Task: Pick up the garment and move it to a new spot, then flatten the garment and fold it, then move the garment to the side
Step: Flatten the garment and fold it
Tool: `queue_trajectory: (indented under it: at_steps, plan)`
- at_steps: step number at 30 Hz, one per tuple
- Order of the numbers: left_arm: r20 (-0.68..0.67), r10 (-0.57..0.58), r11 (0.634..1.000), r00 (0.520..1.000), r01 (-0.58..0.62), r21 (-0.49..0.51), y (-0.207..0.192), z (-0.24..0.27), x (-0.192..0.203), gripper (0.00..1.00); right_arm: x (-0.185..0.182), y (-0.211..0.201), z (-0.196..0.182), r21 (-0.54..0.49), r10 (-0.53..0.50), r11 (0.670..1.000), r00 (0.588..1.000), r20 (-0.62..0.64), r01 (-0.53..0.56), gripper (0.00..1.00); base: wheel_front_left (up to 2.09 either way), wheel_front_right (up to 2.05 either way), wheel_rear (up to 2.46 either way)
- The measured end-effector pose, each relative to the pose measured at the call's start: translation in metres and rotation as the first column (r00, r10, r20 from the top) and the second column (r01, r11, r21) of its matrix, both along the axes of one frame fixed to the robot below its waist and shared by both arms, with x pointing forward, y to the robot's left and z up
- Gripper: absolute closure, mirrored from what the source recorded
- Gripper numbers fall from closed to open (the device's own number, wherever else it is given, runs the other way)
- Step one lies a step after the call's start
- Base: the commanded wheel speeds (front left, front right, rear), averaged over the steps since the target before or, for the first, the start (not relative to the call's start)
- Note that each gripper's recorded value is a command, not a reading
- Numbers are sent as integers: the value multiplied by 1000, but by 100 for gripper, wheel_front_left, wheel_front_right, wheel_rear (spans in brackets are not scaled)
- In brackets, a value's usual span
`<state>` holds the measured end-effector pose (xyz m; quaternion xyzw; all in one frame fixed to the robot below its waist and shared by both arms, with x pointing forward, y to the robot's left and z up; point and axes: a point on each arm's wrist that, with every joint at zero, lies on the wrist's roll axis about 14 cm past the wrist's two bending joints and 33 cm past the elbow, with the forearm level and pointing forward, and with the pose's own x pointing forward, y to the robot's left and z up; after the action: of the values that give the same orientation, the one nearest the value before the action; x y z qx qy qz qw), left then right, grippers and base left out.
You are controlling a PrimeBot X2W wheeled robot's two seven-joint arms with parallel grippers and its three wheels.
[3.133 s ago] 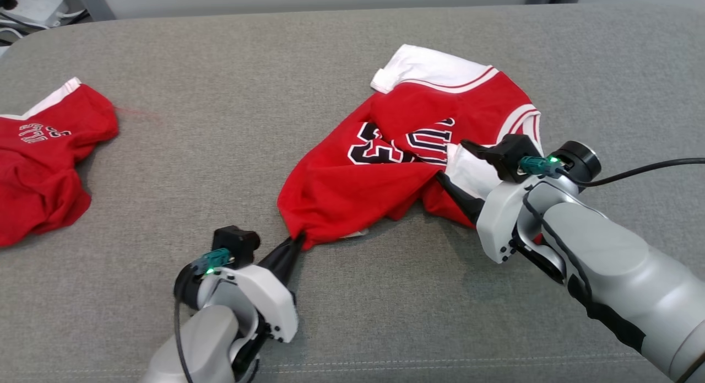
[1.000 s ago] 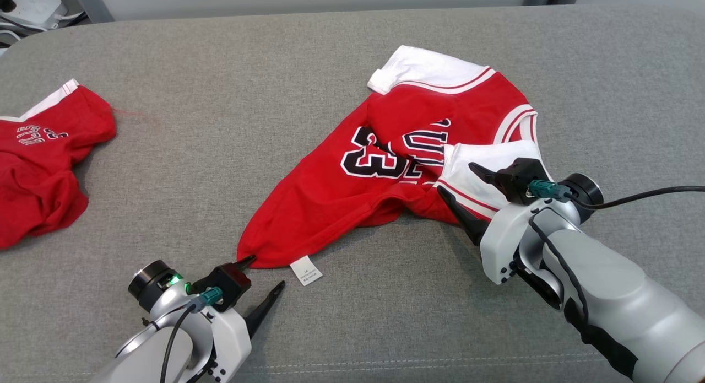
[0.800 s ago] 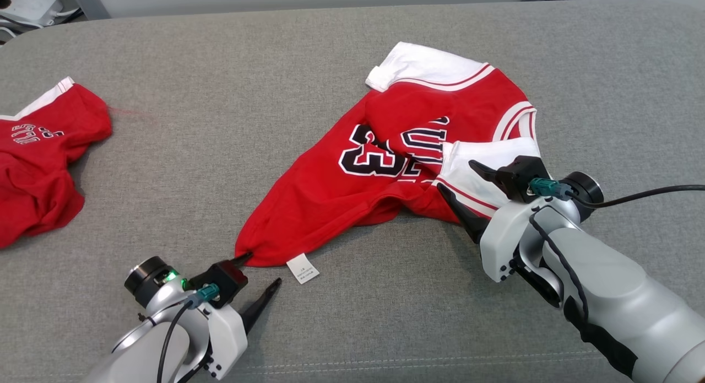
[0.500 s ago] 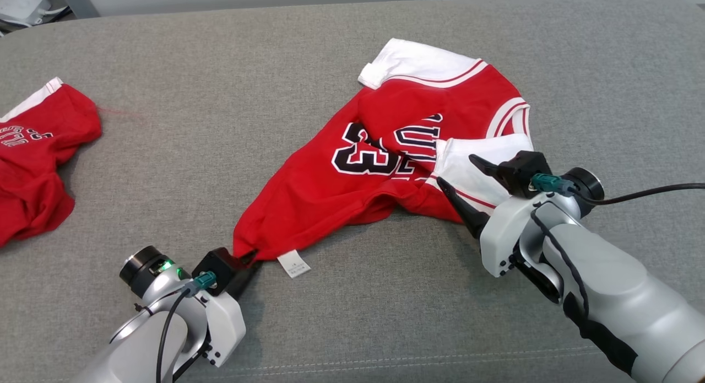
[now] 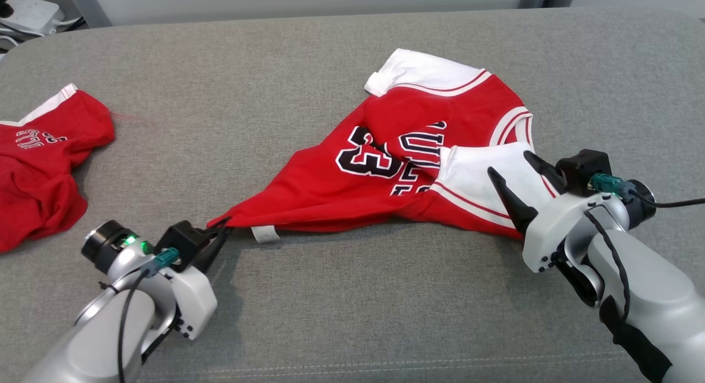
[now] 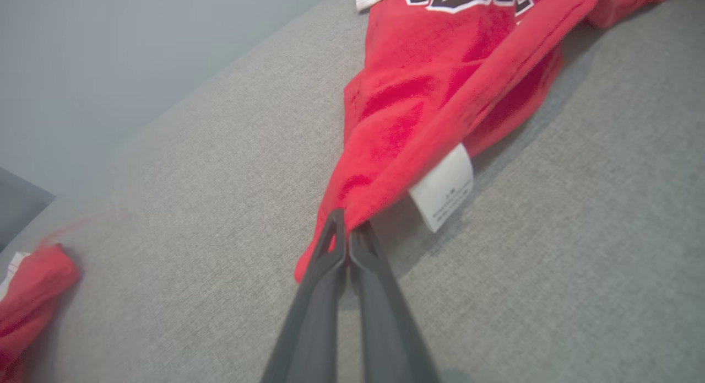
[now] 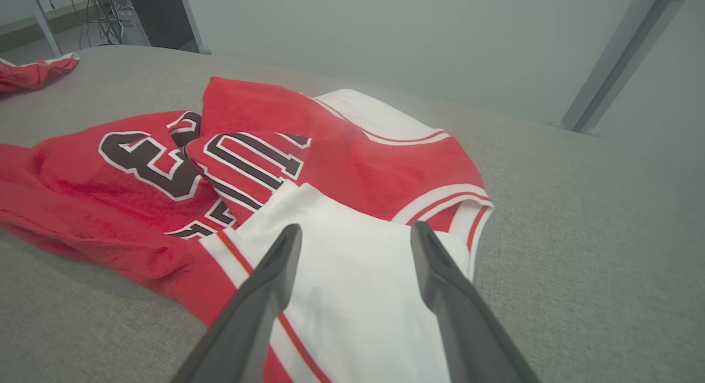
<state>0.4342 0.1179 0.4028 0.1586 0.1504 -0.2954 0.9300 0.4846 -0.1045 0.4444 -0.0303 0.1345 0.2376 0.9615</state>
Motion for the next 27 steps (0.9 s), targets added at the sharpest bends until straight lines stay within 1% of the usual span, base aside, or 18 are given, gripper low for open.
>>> queue_trajectory:
  at_steps: [6, 14, 19, 23, 27]
  plan:
    - [19, 108, 994, 994, -108, 15, 40, 6, 4, 100, -5, -8, -11, 12, -39, 999, 999, -32, 40, 0, 0, 0, 0]
    - [-18, 216, 976, 976, -215, 38, 80, -8, -7, 100, 3, -8, -21, 41, -70, 996, 996, -63, 73, 0, 0, 0, 0]
    - [-36, 242, 970, 970, -241, 29, 85, -14, -7, 100, 5, -2, -35, 56, -70, 996, 992, -104, 76, 0, 0, 0, 0]
    - [-56, 244, 970, 968, -244, 12, 79, -21, -8, 100, 9, 6, -46, 72, -66, 994, 988, -139, 77, 0, 0, 0, 0]
    - [-68, 245, 969, 967, -245, 16, 79, -28, -9, 100, 16, 15, -51, 92, -59, 993, 985, -162, 74, 0, 0, 0, 0]
